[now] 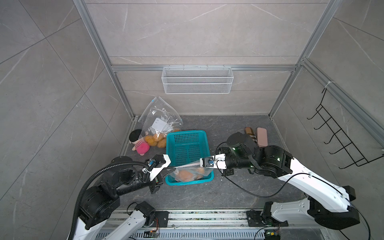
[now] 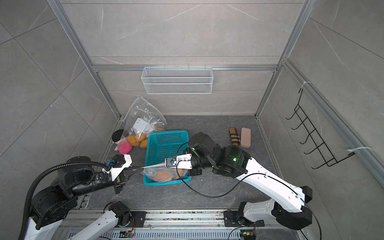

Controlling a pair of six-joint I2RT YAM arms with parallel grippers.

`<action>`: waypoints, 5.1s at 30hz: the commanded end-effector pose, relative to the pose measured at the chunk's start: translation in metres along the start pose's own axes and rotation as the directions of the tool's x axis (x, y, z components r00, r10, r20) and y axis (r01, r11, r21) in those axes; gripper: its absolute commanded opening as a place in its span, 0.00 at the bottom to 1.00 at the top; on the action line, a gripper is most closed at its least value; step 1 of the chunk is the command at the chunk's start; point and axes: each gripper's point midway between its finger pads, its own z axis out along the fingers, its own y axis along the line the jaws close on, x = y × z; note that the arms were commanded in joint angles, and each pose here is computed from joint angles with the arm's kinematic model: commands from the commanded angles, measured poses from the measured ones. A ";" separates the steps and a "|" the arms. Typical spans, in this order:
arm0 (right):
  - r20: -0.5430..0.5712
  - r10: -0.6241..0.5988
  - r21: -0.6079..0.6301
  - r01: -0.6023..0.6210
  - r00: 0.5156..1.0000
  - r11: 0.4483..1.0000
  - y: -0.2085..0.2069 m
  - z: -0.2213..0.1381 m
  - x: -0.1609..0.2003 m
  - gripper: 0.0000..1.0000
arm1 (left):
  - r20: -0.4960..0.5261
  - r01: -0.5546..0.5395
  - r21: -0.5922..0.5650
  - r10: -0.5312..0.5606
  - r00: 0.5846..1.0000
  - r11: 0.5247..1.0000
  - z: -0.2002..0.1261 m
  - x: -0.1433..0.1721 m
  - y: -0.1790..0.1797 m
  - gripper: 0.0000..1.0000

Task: Put the potatoes into a zipper bag and zip it
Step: Zip the zipper on the zipper food storage bag.

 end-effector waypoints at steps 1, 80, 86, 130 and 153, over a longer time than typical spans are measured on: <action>-0.132 0.042 -0.001 -0.043 0.990 0.999 0.006 -0.004 0.035 0.04 | 0.058 -0.046 -0.047 0.049 0.997 0.998 -0.014 -0.016 0.003 0.00; -0.171 0.102 0.067 -0.092 0.980 0.994 -0.006 -0.023 0.062 0.04 | 0.022 -0.029 -0.060 0.031 0.999 0.998 -0.011 -0.004 0.005 0.00; -0.104 0.109 0.041 -0.105 0.989 0.994 -0.004 -0.027 0.047 0.04 | 0.012 -0.010 -0.048 0.011 1.000 0.999 -0.007 -0.002 0.005 0.00; -0.064 0.113 0.016 -0.112 0.992 0.994 0.001 -0.026 0.041 0.04 | -0.276 0.103 -0.068 -0.118 0.954 0.992 0.029 0.034 0.030 0.40; -0.030 0.116 0.006 -0.115 0.993 0.993 -0.002 -0.023 0.031 0.09 | -0.185 0.078 -0.156 -0.107 0.977 0.985 0.024 -0.006 0.052 0.00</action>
